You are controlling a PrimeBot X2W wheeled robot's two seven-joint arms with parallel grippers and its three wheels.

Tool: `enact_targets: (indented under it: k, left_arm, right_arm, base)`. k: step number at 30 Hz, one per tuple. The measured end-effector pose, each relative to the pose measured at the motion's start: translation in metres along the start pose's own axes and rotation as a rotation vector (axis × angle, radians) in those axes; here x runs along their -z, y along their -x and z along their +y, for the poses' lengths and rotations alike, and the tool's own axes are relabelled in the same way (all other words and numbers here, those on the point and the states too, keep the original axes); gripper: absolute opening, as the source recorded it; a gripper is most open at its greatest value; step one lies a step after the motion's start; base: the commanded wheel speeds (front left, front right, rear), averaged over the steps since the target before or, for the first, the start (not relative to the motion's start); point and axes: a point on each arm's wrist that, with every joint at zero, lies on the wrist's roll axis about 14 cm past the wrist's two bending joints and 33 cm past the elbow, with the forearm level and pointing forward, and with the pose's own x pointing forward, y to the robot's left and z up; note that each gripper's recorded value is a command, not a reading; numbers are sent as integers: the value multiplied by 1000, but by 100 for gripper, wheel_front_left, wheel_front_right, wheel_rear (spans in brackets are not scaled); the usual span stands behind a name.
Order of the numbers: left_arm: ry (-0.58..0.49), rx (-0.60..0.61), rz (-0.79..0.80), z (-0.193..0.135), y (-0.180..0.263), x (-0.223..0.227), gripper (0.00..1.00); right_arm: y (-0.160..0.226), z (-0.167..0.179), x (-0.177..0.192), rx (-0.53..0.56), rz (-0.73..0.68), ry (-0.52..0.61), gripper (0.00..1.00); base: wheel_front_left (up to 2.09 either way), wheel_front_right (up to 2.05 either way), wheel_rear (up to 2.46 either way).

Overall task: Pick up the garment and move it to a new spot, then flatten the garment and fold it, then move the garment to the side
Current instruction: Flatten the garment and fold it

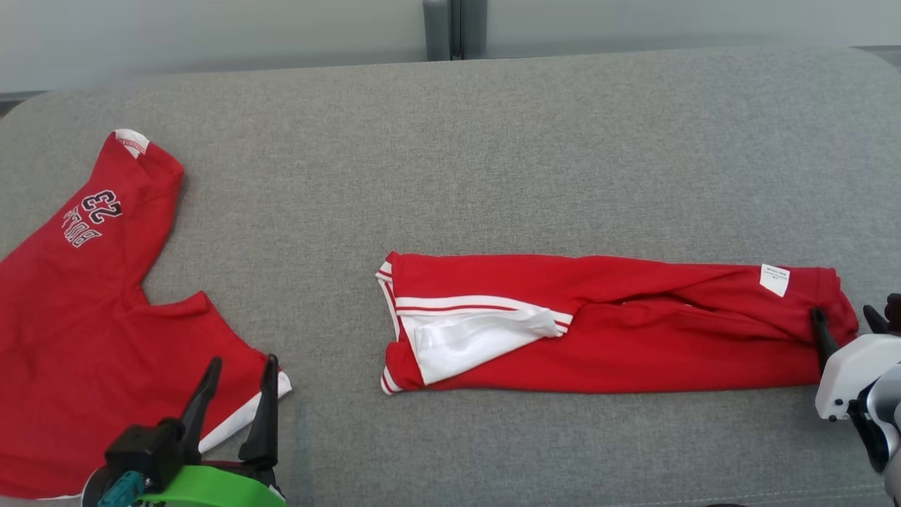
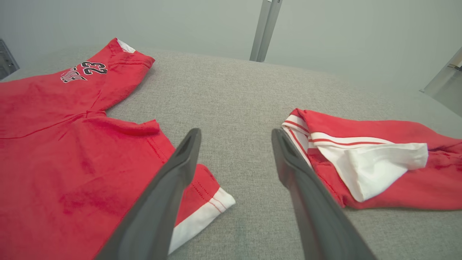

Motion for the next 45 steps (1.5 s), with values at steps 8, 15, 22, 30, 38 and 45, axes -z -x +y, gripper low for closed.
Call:
enact_targets:
  k: [8,15,22,30,38,45]
  left_arm:
    - [-15,-40,11,17,-5,1,100]
    - [-20,-68,12,26,-5,0,100]
    - [-11,-71,4,24,-9,-2,100]
    - [8,-62,-17,20,-8,-7,100]
    - [32,-65,-21,18,-7,-5,100]
    - [41,-46,-28,9,-10,-5,100]
  right_arm:
    - [-17,7,20,-6,121,-46,100]
    - [-20,13,37,-27,254,-119,24]
    - [-13,14,18,-75,252,-266,0]
    - [27,-115,-10,154,270,-183,0]
    - [29,-105,-61,72,152,-210,0]
    - [50,46,-83,-394,99,-252,0]
  base:
    - [0,0,0]
    - [0,0,0]
    - [0,0,0]
    - [0,0,0]
    - [0,0,0]
    - [0,0,0]
